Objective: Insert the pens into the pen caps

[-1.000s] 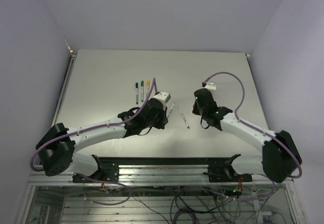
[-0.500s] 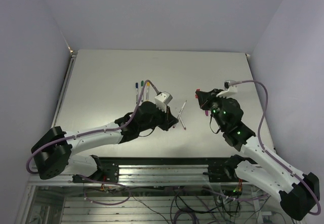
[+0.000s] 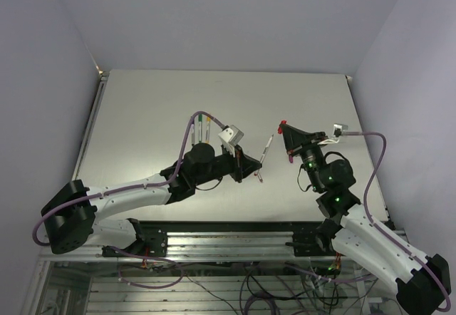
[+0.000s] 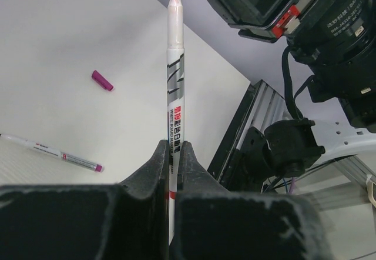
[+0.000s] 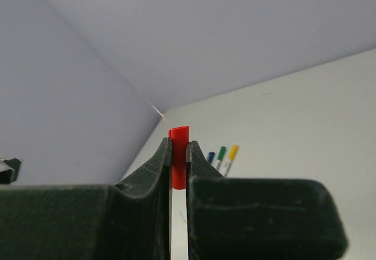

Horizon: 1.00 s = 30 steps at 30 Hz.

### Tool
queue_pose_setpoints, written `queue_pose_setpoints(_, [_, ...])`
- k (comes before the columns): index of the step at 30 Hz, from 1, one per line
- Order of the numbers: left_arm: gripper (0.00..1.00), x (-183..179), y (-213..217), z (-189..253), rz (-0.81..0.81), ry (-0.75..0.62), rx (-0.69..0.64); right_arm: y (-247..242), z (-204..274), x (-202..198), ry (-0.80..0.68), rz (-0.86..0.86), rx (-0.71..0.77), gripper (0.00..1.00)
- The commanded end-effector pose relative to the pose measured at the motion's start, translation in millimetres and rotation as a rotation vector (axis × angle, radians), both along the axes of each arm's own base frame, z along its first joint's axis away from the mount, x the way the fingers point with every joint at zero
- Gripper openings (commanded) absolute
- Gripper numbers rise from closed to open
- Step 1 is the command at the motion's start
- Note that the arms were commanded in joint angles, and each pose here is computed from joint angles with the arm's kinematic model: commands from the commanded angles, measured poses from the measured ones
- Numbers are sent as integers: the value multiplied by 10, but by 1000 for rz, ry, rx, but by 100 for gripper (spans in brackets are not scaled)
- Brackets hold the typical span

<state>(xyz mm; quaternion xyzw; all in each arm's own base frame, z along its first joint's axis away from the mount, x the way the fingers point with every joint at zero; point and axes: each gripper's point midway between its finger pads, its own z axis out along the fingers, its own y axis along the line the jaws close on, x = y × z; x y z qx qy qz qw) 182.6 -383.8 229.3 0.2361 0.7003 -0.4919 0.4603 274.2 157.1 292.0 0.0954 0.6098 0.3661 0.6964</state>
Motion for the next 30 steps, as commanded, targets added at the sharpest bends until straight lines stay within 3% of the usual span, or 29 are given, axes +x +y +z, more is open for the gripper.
queue_pose_setpoints(1, [7, -52, -90, 233, -39, -37, -68, 6, 300, -79, -87, 30, 99, 0])
queue_pose_setpoints(30, [7, 19, -70, 198, 9, -27, -66, 189, 186, -108, -57, 128, 123, 0])
